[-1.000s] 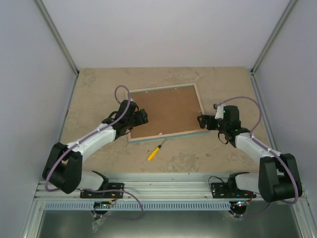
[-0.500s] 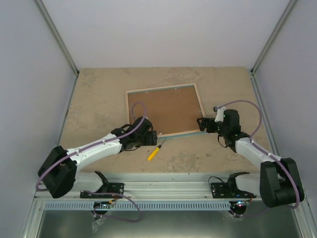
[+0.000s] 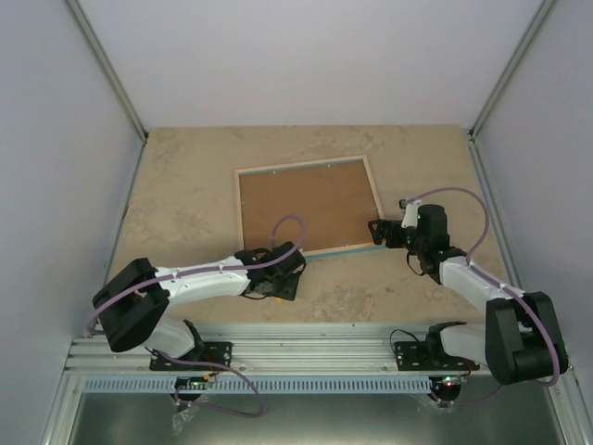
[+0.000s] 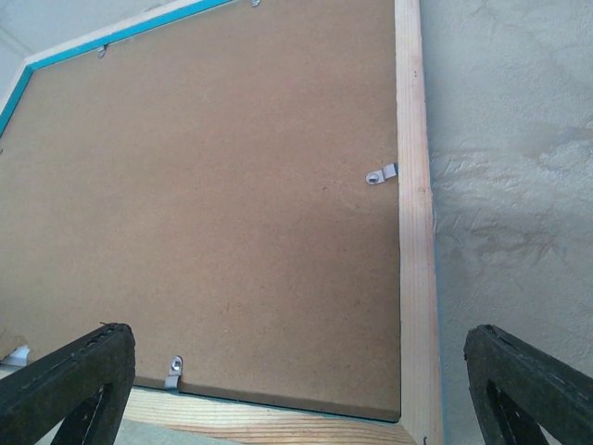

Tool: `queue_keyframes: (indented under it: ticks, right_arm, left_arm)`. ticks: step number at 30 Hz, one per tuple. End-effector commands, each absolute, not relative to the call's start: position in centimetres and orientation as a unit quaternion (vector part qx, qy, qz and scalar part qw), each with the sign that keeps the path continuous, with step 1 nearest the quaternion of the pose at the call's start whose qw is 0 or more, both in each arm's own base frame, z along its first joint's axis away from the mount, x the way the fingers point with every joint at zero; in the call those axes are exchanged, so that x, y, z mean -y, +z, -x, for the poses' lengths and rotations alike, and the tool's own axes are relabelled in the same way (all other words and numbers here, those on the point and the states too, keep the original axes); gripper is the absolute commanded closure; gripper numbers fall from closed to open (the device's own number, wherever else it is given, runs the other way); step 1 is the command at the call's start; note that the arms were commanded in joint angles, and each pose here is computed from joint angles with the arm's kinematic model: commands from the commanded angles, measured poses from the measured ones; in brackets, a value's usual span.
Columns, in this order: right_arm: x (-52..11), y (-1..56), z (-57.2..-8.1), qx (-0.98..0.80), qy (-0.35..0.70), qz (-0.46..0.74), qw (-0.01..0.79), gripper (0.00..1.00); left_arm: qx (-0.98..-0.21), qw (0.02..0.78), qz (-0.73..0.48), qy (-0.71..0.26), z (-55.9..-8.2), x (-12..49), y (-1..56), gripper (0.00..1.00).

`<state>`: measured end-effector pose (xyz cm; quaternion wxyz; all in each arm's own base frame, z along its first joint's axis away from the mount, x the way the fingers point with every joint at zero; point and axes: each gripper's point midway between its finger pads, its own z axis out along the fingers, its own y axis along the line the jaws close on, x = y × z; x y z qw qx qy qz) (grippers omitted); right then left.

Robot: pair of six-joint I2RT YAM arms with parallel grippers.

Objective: Take the photo out of the frame

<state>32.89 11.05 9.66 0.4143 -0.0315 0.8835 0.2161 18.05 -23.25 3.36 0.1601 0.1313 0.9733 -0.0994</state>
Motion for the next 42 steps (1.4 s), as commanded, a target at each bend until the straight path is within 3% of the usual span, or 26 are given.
queue_keyframes:
  ticks: [1,10,18,27,36,42]
  right_arm:
    - [-11.1,9.9,-33.1,-0.879,0.217,0.030,0.424,0.02]
    - [-11.2,9.6,-33.2,-0.881,0.219,0.029,0.419,0.02]
    - [-11.4,9.5,-33.2,-0.881,0.223,0.030,0.416,0.02]
    - [-11.6,9.8,-33.2,-0.878,0.230,0.033,0.418,0.02]
    - [-12.4,10.3,-32.8,-0.872,0.253,0.044,0.416,0.02]
    - [-15.0,11.9,-31.7,-0.848,0.330,0.084,0.407,0.02]
  left_arm:
    - [-0.971,0.155,-0.159,-0.091,-17.7,24.0,3.5,0.41]
    - [-0.972,0.143,-0.180,-0.051,-17.6,24.0,2.3,0.63]
    - [-0.972,0.128,-0.196,-0.037,-17.0,24.8,0.9,0.69]
    - [-0.971,0.127,-0.200,-0.043,-16.9,25.4,1.0,0.88]
    - [-0.963,0.166,-0.198,-0.073,-17.9,26.5,4.4,0.96]
    - [-0.952,0.216,-0.199,-0.087,-19.6,27.8,8.3,0.96]
